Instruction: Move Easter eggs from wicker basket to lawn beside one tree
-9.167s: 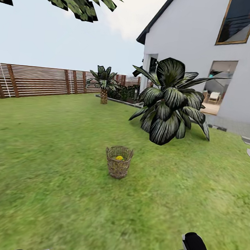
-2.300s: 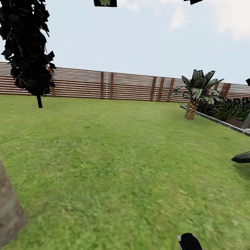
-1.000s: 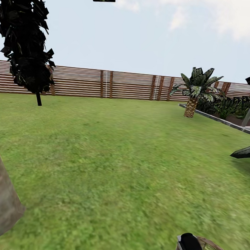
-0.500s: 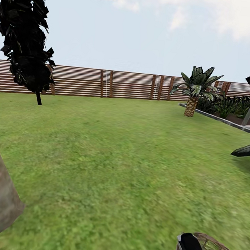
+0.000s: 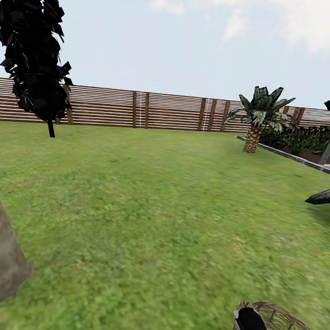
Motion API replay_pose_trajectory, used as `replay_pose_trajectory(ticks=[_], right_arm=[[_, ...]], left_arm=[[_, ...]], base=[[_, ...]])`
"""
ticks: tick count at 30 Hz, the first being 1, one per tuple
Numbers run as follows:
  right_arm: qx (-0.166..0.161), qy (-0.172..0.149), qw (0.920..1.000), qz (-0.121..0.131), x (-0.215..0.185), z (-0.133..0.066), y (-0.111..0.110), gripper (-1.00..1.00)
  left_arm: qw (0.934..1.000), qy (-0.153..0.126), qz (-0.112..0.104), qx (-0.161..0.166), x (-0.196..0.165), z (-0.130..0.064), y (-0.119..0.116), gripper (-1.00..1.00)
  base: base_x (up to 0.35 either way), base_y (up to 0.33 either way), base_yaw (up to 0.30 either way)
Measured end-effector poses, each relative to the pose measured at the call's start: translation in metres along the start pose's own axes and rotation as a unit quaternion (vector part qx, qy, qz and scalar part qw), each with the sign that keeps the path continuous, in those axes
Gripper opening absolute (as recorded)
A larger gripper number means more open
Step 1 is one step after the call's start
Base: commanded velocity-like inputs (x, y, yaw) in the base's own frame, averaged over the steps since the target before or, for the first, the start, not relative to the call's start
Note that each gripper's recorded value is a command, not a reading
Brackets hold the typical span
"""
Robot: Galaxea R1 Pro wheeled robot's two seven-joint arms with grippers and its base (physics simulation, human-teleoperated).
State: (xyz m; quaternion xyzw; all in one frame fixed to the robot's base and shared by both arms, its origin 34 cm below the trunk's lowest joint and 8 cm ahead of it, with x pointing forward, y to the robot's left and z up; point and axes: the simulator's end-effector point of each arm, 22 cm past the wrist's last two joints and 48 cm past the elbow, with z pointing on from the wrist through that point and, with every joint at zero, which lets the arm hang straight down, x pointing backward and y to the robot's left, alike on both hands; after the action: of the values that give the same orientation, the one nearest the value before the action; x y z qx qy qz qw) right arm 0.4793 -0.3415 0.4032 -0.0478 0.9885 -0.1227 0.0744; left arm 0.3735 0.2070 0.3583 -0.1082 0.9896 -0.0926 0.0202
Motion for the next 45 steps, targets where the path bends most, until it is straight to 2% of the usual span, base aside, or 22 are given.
replay_pose_trajectory(ticks=[13,18,33,43,44,45], right_arm=[[0.001,0.0,1.0,0.0,0.01,0.026,0.007,1.0],[0.0,0.0,1.0,0.001,0.014,0.036,0.01,1.0],[0.001,0.0,1.0,-0.001,0.027,0.067,0.019,1.0],[0.001,0.0,1.0,0.0,0.027,0.067,0.019,1.0],[0.001,0.0,1.0,0.0,0.027,0.067,0.019,-1.0],[0.001,-0.001,1.0,0.001,0.027,0.067,0.019,-1.0]], left_arm=[[1.0,0.001,0.0,0.001,0.008,0.028,0.006,1.0],[0.9998,0.021,-0.001,0.002,0.027,0.048,0.006,1.0],[0.9998,0.021,-0.003,0.004,0.037,0.082,0.012,1.0],[0.9998,0.021,-0.003,0.004,0.037,0.082,0.012,1.0],[0.9998,0.021,-0.003,0.004,0.037,0.082,0.012,1.0],[0.9998,0.021,-0.003,0.004,0.037,0.082,0.012,1.0]], base=[[0.0,0.0,0.0],[0.0,0.0,0.0],[0.0,0.0,0.0],[0.0,0.0,0.0],[0.0,0.0,0.0],[0.0,0.0,0.0]])
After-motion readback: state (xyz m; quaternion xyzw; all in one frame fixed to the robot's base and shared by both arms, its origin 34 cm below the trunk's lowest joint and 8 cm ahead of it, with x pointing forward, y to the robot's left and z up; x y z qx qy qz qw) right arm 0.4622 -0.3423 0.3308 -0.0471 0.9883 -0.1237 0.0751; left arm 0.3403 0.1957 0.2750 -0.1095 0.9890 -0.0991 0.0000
